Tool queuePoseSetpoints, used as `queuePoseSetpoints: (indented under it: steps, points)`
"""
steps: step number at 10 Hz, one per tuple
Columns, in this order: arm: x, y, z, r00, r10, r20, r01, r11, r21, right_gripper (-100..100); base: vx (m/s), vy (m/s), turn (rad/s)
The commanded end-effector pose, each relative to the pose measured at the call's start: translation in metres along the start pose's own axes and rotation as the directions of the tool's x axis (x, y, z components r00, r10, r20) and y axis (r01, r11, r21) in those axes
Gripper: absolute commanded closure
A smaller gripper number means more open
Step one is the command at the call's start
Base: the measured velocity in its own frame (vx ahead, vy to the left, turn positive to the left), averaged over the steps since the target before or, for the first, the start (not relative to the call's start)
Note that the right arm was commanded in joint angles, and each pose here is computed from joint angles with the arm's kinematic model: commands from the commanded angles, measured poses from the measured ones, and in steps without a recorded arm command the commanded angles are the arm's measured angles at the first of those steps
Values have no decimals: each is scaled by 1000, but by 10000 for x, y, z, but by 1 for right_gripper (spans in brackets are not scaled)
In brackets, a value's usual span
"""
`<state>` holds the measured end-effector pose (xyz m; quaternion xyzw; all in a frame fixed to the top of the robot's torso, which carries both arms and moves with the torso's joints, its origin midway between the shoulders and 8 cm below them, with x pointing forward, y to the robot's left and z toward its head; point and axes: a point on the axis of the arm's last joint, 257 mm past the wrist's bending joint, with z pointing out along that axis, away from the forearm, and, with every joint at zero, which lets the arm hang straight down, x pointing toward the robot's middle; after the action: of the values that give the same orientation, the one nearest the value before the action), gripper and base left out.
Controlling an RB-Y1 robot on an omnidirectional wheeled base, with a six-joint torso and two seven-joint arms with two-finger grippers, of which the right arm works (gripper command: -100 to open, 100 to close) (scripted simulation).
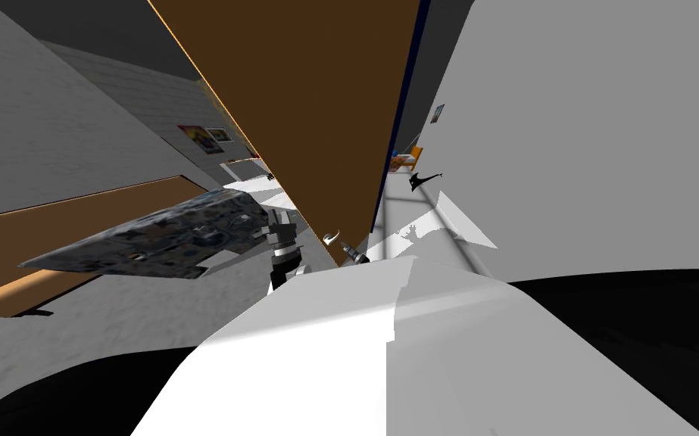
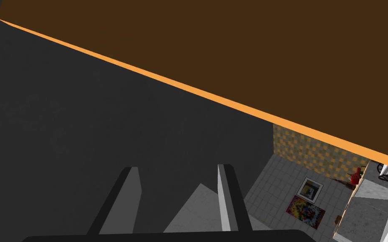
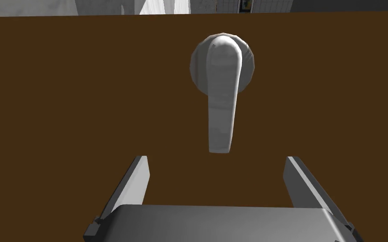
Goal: Push the door open
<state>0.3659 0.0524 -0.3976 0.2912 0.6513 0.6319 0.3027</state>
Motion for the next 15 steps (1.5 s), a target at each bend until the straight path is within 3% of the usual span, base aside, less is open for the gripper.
queuePoseSetpoints:
  steps: [1, 5, 9, 10, 11, 15]
  points:
    - [10, 47, 27, 1000, 21, 18, -21, 1000, -14, -100, -220, -61, -93]
    - [-106, -20, -15, 1000, -4, 21, 4, 1000, 2, -100, 61, 70, 14]
    - [-72, 49, 81, 1000, 9, 30, -9, 1000, -12, -100, 185, 151, 23]
    - [-98, 30, 53, 1000, 4, 28, -4, 1000, -8, -100, 79, 65, 11]
    - [-98, 30, 53, 1000, 4, 28, -4, 1000, -8, 100, -11, -6, -12]
    - [-98, 30, 53, 1000, 4, 28, -4, 1000, -8, 100, -21, -19, 1]
